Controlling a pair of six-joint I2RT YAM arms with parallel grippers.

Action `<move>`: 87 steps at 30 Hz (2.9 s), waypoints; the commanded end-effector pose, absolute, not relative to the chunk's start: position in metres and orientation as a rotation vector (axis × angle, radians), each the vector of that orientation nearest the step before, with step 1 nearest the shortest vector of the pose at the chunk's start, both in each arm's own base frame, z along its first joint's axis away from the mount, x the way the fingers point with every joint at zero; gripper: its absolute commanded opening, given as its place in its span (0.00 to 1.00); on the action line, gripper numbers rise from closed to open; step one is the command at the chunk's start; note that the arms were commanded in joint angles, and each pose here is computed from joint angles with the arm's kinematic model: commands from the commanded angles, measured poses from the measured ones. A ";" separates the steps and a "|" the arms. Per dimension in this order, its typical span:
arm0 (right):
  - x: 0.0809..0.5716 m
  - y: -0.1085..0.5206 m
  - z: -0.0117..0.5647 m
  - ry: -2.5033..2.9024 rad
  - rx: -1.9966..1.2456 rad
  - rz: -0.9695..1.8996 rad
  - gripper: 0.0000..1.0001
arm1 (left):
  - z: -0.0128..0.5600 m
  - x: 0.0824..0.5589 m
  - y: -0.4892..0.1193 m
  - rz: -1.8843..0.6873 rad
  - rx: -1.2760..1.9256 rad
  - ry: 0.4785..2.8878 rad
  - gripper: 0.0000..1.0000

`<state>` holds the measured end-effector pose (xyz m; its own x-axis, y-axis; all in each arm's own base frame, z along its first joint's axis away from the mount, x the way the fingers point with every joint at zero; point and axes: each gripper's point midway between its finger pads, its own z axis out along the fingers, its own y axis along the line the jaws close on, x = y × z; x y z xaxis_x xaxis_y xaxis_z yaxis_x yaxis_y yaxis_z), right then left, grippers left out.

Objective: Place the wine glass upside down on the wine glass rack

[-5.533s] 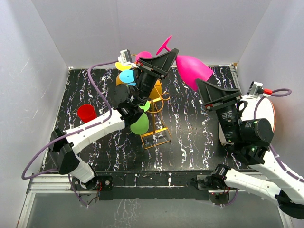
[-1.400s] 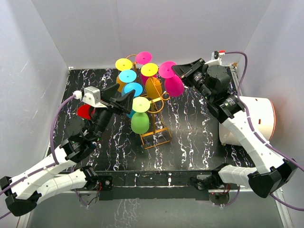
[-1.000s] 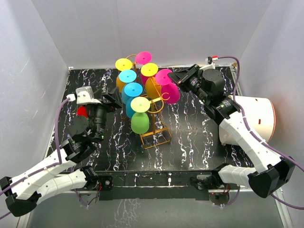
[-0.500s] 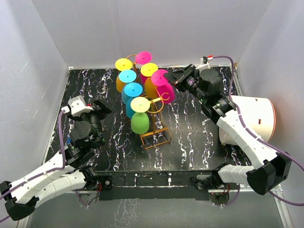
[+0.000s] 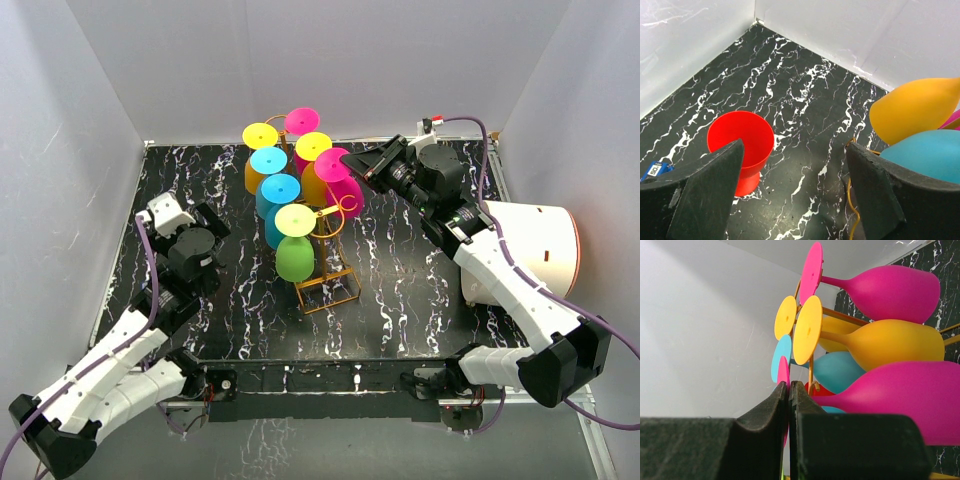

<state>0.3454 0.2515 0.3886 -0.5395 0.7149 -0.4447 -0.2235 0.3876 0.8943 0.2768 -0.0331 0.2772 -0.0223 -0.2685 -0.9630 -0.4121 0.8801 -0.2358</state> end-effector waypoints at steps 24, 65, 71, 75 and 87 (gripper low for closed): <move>0.343 0.251 0.399 1.748 0.363 1.271 0.51 | 0.260 0.282 -0.004 0.120 -0.639 1.743 0.84; 0.308 0.186 0.456 1.558 0.375 1.043 0.60 | 0.141 0.309 0.056 0.090 -0.725 2.309 0.16; 0.306 0.186 0.461 1.542 0.369 1.057 0.60 | 0.167 0.313 0.061 0.110 -0.706 2.258 0.00; 0.305 0.193 0.463 1.538 0.338 1.094 0.60 | 0.189 0.313 0.063 0.114 -0.690 2.219 0.00; 0.295 0.242 0.508 1.419 0.105 1.389 0.59 | 0.345 0.338 0.040 -0.106 -0.536 1.902 0.00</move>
<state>0.3123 0.2234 0.4553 -0.3927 0.6845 -0.6142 -0.4104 0.4672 0.7831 0.3354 0.0545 0.2702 -0.4151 -0.4322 -0.8006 -0.4424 0.8648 -0.2375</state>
